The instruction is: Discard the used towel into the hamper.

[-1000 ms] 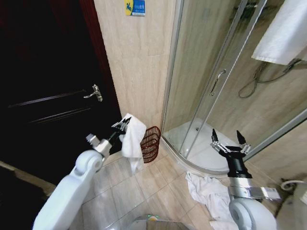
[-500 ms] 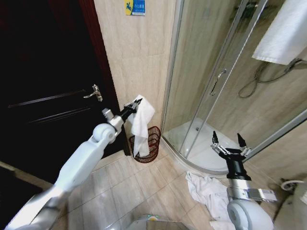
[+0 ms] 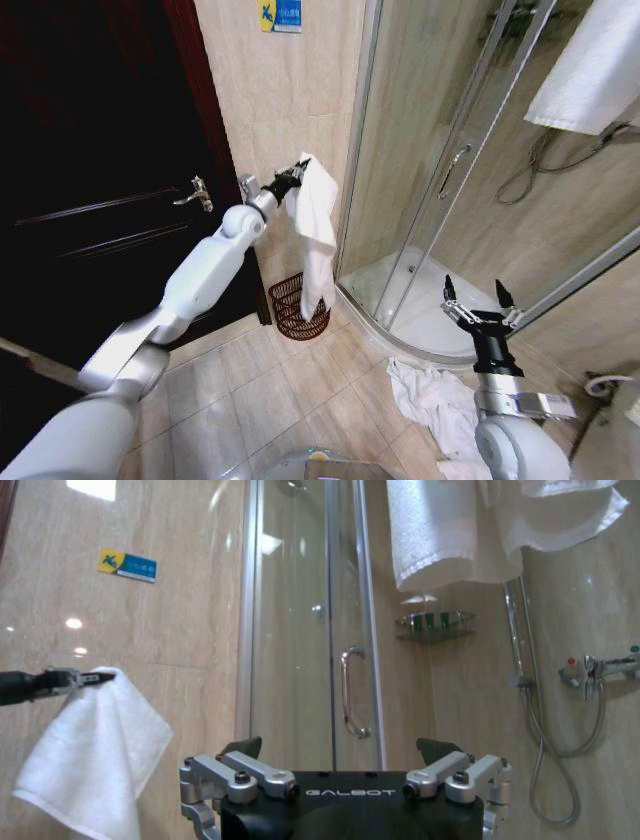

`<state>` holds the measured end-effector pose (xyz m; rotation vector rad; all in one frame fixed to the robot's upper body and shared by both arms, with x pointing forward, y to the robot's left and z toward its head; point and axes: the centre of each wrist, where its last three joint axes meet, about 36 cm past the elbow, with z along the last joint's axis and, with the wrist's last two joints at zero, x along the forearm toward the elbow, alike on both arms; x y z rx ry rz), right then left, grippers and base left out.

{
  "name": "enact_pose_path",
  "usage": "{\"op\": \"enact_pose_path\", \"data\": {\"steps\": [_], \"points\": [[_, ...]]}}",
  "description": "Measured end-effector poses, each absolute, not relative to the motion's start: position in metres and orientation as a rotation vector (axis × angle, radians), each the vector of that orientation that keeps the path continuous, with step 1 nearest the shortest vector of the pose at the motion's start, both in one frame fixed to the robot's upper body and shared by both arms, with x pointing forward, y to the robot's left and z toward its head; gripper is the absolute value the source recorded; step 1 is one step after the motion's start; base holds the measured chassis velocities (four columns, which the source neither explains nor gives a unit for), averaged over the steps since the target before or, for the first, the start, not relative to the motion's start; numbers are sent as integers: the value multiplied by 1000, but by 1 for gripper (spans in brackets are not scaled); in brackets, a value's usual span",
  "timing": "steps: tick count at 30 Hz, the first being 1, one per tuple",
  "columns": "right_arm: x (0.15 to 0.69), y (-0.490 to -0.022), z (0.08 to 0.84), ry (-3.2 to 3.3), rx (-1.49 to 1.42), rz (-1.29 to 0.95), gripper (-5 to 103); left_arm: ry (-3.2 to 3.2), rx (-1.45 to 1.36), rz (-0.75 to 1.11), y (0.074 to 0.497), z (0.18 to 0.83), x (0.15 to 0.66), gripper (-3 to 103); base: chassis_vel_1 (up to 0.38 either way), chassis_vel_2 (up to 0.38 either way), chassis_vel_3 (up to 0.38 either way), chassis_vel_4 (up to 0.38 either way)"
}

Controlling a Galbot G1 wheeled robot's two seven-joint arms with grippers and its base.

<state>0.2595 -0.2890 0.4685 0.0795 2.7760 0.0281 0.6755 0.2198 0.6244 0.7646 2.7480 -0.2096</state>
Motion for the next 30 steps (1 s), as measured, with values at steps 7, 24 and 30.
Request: {"op": "enact_pose_path", "data": {"steps": [7,24,30], "points": [[257,-289,468,2778,77,26,100,2778,681,-161,213,604,702,2,0,0,0,0],[254,-292,468,2776,94,23,100,2876,716,-164,217,531,677,2,0,0,0,0],[252,-291,466,2781,94,25,100,2945,730,-174,214,483,660,2,0,0,0,0]]}}
